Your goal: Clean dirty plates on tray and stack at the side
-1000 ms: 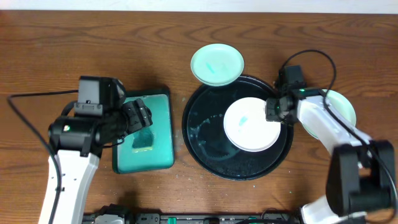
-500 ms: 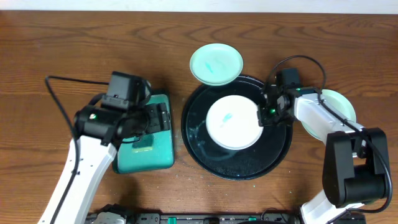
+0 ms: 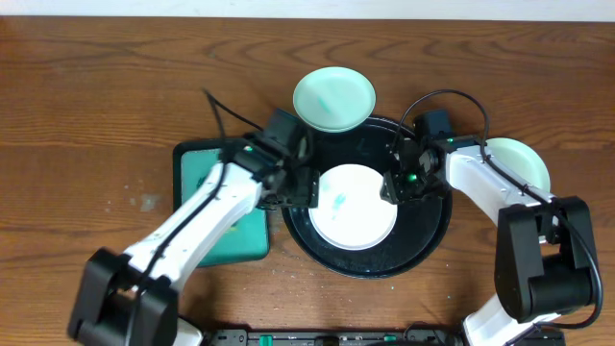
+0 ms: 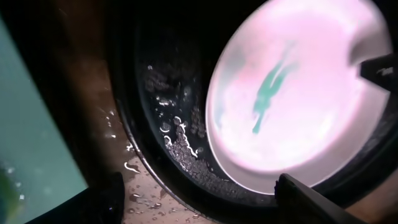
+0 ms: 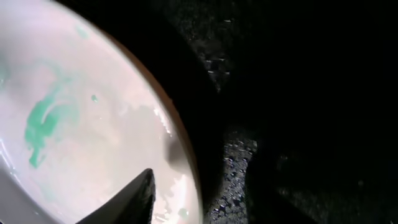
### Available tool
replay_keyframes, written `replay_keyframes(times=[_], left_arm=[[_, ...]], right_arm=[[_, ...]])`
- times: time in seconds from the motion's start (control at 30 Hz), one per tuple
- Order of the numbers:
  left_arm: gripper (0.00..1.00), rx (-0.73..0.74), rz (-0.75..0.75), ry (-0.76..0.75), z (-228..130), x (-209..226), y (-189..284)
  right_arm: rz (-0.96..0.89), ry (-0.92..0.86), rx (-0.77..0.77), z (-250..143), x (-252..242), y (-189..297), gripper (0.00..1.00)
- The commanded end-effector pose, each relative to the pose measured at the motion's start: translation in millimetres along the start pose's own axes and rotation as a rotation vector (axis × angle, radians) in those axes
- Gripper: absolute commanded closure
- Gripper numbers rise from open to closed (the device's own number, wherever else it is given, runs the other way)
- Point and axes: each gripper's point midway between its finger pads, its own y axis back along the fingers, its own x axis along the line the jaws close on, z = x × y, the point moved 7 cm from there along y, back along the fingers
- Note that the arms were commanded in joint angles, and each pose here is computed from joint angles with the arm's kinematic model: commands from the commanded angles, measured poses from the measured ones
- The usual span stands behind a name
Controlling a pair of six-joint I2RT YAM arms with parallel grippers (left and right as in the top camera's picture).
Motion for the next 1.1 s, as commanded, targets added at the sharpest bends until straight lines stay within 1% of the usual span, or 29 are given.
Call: replay_keyframes(times=[0.0, 0.1, 0.2, 0.27, 0.33, 0.5, 0.53, 0.63, 0.67, 0.7, 0.73, 0.77, 0.83, 0.87, 0.97, 1.07], left_arm=[[0.22, -0.007, 0.006, -0.032, 3.5, -2.2, -0.3], [0.22, -0.010, 0.005, -0.088, 3.8, -2.5, -0.1], [0.22, -0.013, 0.003, -0.106, 4.0, -3.5, -0.2], [0.22, -0.021, 0.000, -0.107, 5.4, -4.2, -0.2], [0.23, -0.033, -0.006, -0.110, 7.4, -5.3, -0.1], [0.22, -0.044, -0.013, -0.119, 8.7, -8.3, -0.4], [0.22, -0.042, -0.014, -0.124, 7.7, -9.9, -0.8], [0.22, -0.037, -0.018, -0.147, 3.7, -16.6, -2.1], [0.22, -0.034, -0.020, -0.157, 2.0, -19.7, -3.0], [0.22, -0.033, -0.022, -0.166, 0.9, -22.3, -3.8], [0.22, -0.034, -0.024, -0.175, -0.1, -24.9, -4.7], [0.22, -0.036, -0.021, -0.182, -0.9, -26.9, -5.6], [0.22, -0.038, -0.011, -0.193, -2.1, -28.7, -6.8], [0.22, -0.038, -0.007, -0.196, -2.8, -29.5, -7.3], [0.22, -0.038, -0.008, -0.203, -3.6, -31.2, -7.8], [0.22, -0.038, -0.007, -0.202, -3.7, -31.1, -7.9]], right_arm=[[-0.058, -0.128, -0.033, -1.7, -0.5, 11.7, 0.54], [-0.062, -0.291, -0.038, -11.8, 5.2, 32.8, 0.56], [-0.076, -0.412, 0.009, -23.4, 7.2, 36.3, 0.66], [-0.083, -0.402, 0.027, -26.7, 10.0, 31.4, 0.72], [-0.083, -0.386, 0.030, -29.4, 14.1, 22.9, 0.80], [-0.127, -0.387, 0.014, -41.8, 14.5, -11.4, 0.80], [-0.134, -0.382, 0.009, -43.8, 12.7, -16.5, 0.82], [-0.132, -0.373, -0.001, -44.7, 10.3, -20.4, 0.96], [-0.136, -0.369, -0.004, -44.1, 9.1, -20.0, 0.98], [-0.146, -0.372, -0.007, -44.0, 7.4, -19.6, 0.98], [-0.142, -0.372, -0.007, -43.6, 6.9, -19.3, 0.95], [-0.106, -0.330, -0.002, -42.4, 10.1, -19.4, 0.91], [-0.017, -0.185, 0.000, -37.8, 19.0, -17.2, 0.74], [-0.007, -0.137, -0.010, -34.5, 20.7, -13.9, 0.71], [-0.001, -0.111, -0.056, -27.1, 23.0, 2.9, 0.70], [-0.007, -0.149, -0.113, -24.1, 20.3, 24.3, 0.69]])
